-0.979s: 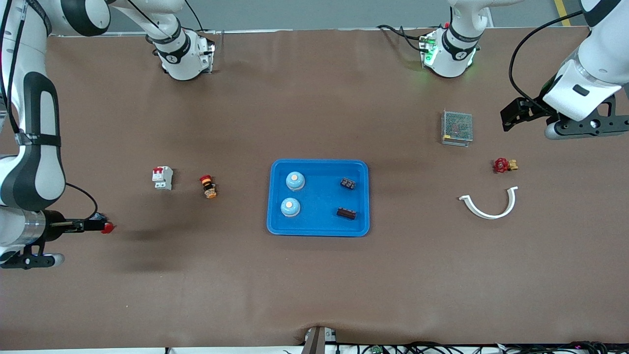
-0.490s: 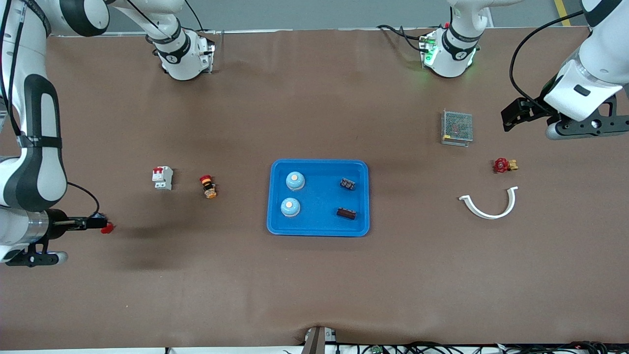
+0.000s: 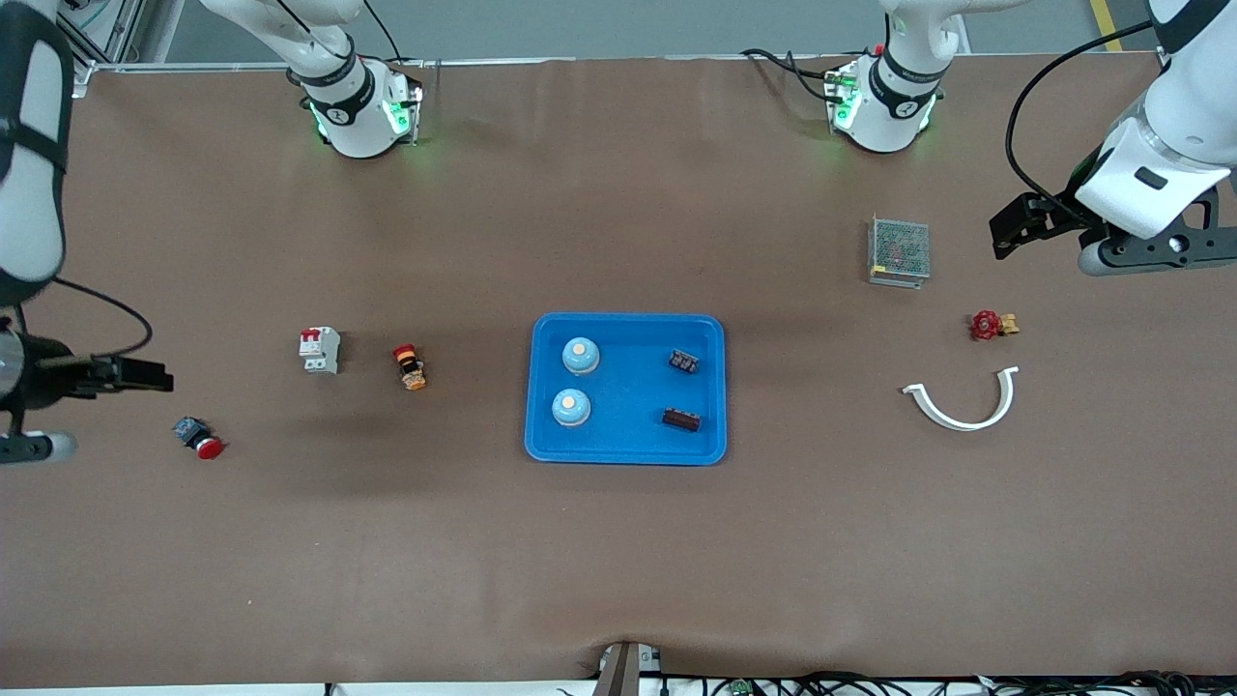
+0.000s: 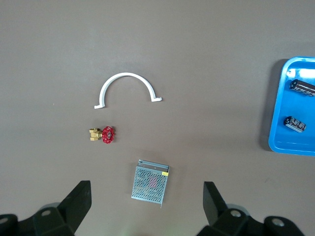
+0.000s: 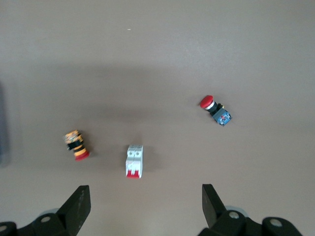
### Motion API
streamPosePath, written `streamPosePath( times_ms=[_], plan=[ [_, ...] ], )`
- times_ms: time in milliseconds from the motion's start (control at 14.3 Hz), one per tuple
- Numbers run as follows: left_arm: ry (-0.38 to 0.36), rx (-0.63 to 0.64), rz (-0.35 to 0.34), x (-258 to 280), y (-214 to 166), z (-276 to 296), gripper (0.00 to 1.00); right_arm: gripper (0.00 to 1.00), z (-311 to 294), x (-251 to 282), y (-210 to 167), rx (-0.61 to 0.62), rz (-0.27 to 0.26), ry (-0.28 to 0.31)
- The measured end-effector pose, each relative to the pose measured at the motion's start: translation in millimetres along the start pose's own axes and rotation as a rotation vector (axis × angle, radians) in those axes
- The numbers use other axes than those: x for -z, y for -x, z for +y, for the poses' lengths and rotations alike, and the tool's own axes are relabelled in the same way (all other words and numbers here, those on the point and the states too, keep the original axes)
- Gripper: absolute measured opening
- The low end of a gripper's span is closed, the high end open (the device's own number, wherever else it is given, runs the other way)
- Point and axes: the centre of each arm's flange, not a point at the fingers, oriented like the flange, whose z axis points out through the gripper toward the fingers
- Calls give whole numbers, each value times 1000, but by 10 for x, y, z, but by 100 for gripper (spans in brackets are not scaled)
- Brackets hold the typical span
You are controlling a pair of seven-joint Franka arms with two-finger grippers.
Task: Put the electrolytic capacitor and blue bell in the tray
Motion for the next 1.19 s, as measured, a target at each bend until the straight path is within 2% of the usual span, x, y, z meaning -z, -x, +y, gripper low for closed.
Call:
streamPosePath(
  times_ms=[420,630,979,1189],
  plan=[
    [2,18,8,9,-24,-96,100,100,-250,731,545,-28,75,6],
    [3,28,10,10,-34,-145,100,100,-411,795,756,-49,126,7],
    [3,27,11,11,-34,-144,100,100,-591,915,1130,-98,162,4],
    [3,27,10,9,-33,-142,100,100,-736,972,1293,-103,173,-26]
  ],
)
